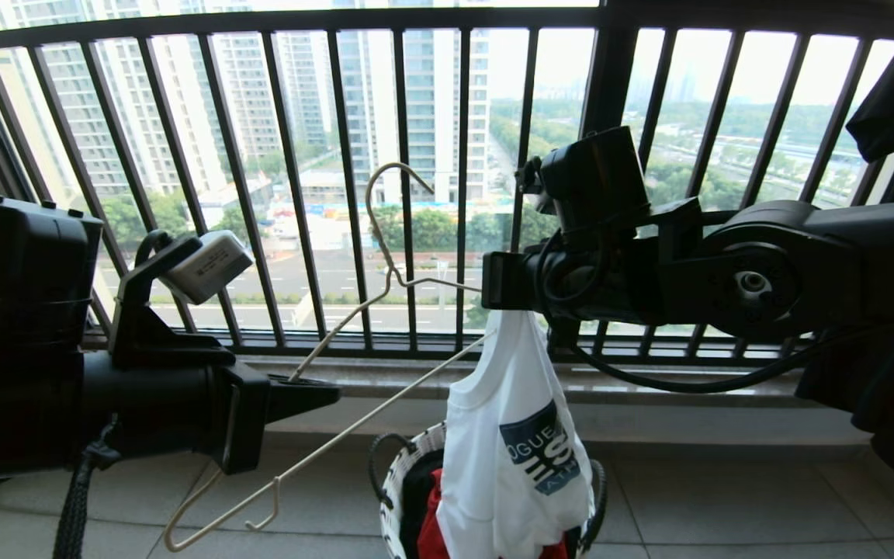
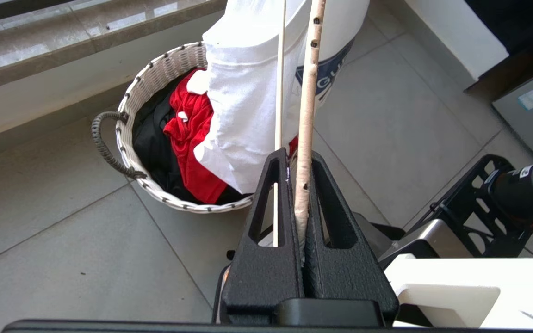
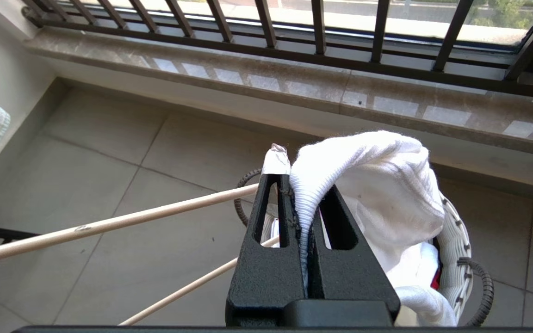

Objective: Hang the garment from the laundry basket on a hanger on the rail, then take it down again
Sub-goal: Hang the clothes on the clothes rack

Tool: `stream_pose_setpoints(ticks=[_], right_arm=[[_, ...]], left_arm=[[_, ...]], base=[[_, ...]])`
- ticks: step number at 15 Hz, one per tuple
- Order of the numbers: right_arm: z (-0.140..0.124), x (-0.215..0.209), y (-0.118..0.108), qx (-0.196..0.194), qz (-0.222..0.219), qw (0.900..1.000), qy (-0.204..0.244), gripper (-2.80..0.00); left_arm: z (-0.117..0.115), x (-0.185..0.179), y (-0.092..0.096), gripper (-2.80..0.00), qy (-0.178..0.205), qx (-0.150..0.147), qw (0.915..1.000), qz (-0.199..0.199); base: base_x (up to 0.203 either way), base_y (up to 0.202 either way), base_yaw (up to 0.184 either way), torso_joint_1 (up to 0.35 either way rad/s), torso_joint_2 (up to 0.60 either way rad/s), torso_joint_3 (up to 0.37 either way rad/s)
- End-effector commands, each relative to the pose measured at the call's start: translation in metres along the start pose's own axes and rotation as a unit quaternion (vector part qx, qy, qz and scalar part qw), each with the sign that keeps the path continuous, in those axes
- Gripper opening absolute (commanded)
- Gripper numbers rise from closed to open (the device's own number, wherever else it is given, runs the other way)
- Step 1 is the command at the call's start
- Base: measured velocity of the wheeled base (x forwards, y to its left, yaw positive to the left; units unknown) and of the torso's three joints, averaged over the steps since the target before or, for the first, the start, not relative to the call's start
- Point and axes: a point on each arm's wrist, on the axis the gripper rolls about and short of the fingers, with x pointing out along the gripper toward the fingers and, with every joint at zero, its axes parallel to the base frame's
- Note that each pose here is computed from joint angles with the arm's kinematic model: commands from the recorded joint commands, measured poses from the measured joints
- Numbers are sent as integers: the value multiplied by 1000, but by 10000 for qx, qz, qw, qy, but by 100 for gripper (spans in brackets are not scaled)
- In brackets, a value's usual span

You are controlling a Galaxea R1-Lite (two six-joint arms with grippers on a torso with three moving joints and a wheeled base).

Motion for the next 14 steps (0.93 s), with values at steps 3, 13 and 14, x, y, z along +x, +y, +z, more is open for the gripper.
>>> stream_pose_setpoints(ticks=[3, 13, 14], right_arm=[[18, -18, 15, -432, 267, 9981, -342, -280], [46, -75, 42, -1814, 325, 9807, -654, -280], [46, -80, 47, -2017, 266, 9766, -697, -280]], left_arm=[[0, 0, 0, -280, -148, -112, 9998, -38], [3, -9, -9, -280, -503, -241, 9979, -320], [4, -8, -10, -280, -649, -294, 9967, -396]], base=[[0, 0, 0, 0, 0, 0], [0, 0, 0, 0, 0, 0], [0, 0, 0, 0, 0, 0]])
